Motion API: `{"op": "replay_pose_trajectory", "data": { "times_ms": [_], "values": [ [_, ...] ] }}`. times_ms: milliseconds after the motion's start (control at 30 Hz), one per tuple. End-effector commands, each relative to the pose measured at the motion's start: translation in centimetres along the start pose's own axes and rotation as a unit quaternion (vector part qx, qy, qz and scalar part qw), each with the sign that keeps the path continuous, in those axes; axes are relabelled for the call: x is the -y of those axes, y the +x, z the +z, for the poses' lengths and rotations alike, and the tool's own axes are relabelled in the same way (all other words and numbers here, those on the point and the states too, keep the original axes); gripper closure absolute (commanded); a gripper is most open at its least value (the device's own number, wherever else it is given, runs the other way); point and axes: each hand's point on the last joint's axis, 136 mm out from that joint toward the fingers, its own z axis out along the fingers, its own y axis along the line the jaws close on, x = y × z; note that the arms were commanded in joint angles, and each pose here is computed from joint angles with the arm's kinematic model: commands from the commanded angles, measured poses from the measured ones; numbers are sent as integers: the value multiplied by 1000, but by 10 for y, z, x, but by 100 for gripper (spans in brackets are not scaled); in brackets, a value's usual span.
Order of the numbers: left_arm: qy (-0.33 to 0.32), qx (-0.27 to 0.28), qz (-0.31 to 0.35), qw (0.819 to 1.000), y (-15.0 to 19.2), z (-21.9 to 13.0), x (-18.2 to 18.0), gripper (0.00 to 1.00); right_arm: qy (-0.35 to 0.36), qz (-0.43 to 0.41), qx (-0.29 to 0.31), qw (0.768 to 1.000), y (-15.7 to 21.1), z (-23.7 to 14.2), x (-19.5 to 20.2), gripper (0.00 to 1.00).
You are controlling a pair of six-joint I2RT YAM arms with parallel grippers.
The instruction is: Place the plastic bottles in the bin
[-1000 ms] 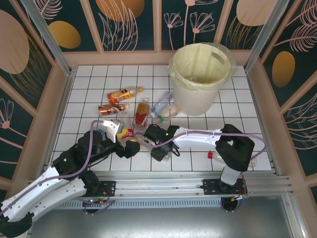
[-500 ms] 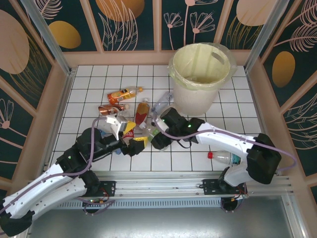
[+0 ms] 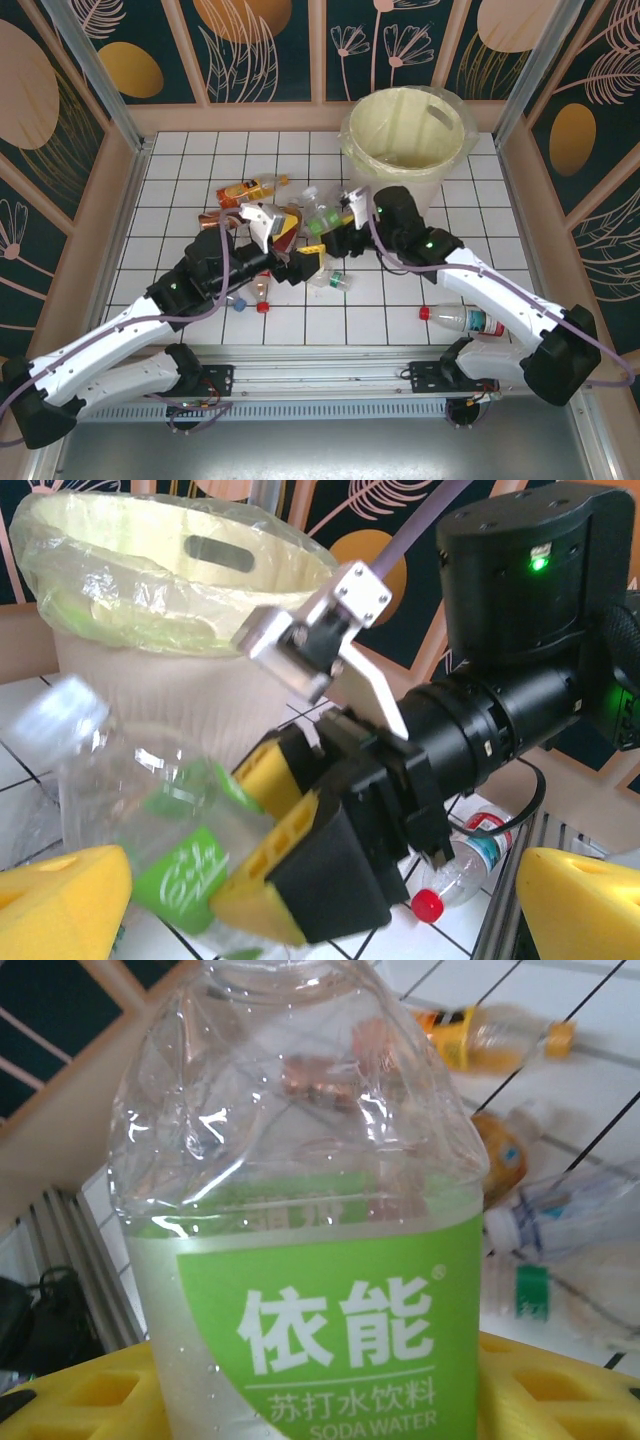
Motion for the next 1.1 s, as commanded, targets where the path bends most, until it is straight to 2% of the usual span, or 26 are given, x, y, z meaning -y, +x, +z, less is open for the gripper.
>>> {"op": "replay_pose_trajectory", "data": {
  "times_ms": [0, 100, 300, 400, 500, 733, 1067],
  "values": [
    [27, 32, 20, 999, -33, 2, 17, 1, -15, -41, 100, 994, -67, -33, -13, 41],
    [38, 29, 33, 998, -37, 7, 22, 1, 6, -61, 142, 988, -103, -53, -9, 41],
    [45, -2, 35, 998, -28, 26, 22, 1, 102, -88, 198, 971, -160, -81, 18, 41],
    [55, -23, 31, 998, -17, 34, 22, 1, 147, -94, 214, 961, -179, -90, 32, 41],
    [57, -15, 30, 998, -20, 36, 23, 1, 200, -90, 218, 951, -194, -98, 57, 41],
    [62, -18, 29, 998, -11, 38, 22, 1, 289, -50, 204, 934, -212, -109, 118, 41],
    [51, -26, 33, 998, -5, 37, 17, 1, 355, 25, 138, 924, -191, -102, 205, 41]
  ]
}}
